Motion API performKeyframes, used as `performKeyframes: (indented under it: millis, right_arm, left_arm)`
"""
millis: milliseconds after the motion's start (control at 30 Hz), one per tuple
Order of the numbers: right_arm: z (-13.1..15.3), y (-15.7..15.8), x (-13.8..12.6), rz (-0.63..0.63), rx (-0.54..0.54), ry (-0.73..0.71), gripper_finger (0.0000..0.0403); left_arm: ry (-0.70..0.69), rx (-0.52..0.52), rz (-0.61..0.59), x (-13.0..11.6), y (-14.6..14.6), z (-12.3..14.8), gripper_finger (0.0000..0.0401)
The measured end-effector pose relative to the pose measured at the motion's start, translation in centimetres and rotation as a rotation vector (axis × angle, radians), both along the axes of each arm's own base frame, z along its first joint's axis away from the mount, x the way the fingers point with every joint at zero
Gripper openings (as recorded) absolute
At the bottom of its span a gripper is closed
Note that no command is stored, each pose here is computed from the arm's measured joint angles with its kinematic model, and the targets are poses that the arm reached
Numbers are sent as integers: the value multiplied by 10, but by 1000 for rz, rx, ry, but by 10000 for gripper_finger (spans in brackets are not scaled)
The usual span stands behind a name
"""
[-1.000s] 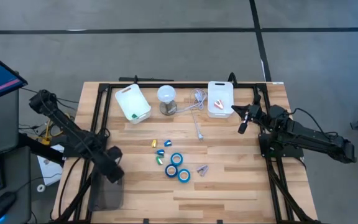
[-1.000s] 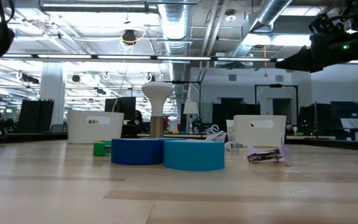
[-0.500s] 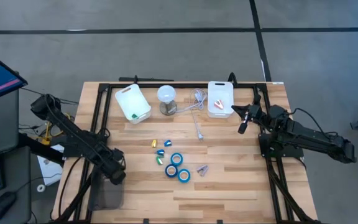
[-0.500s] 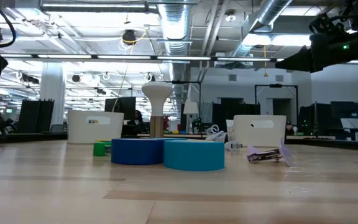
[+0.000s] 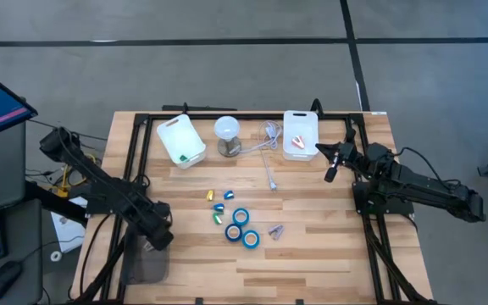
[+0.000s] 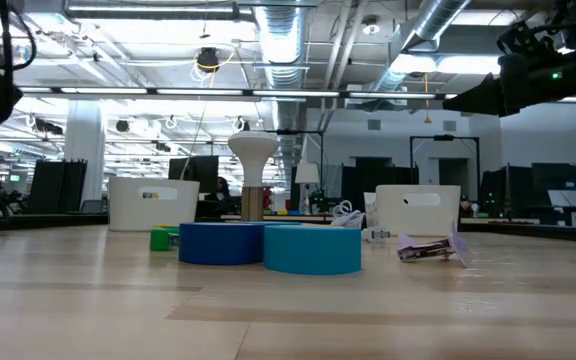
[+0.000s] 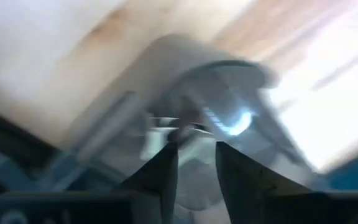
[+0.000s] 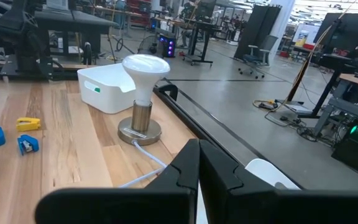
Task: Pick and place Stapler, Stapler remover, tape
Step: Put the yellow stapler into the left white bin
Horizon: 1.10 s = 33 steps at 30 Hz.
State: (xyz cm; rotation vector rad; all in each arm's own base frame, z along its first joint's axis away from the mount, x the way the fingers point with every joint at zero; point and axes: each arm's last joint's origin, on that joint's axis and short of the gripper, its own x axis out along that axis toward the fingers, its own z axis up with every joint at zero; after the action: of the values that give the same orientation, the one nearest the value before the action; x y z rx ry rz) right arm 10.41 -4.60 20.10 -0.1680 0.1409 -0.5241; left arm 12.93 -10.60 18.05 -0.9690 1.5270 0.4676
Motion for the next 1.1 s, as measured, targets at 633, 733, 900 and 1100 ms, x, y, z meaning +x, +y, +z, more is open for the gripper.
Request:
performKeyframes:
  millis: [633, 733, 900, 1100]
  right_arm:
    - [0, 0, 0, 0, 0, -1, 0]
    - [0, 0, 0, 0, 0, -2, 0]
    - [1, 0, 0, 0, -2, -5, 0]
    - [1, 0, 0, 0, 0, -8, 0]
  left_arm:
    - [-649, 256, 218, 15, 31, 41, 2]
    - [-581, 329, 252, 27, 37, 30, 2]
    - [-418, 411, 242, 48, 49, 5, 2]
    - [-406, 484, 199, 73, 67, 12, 2]
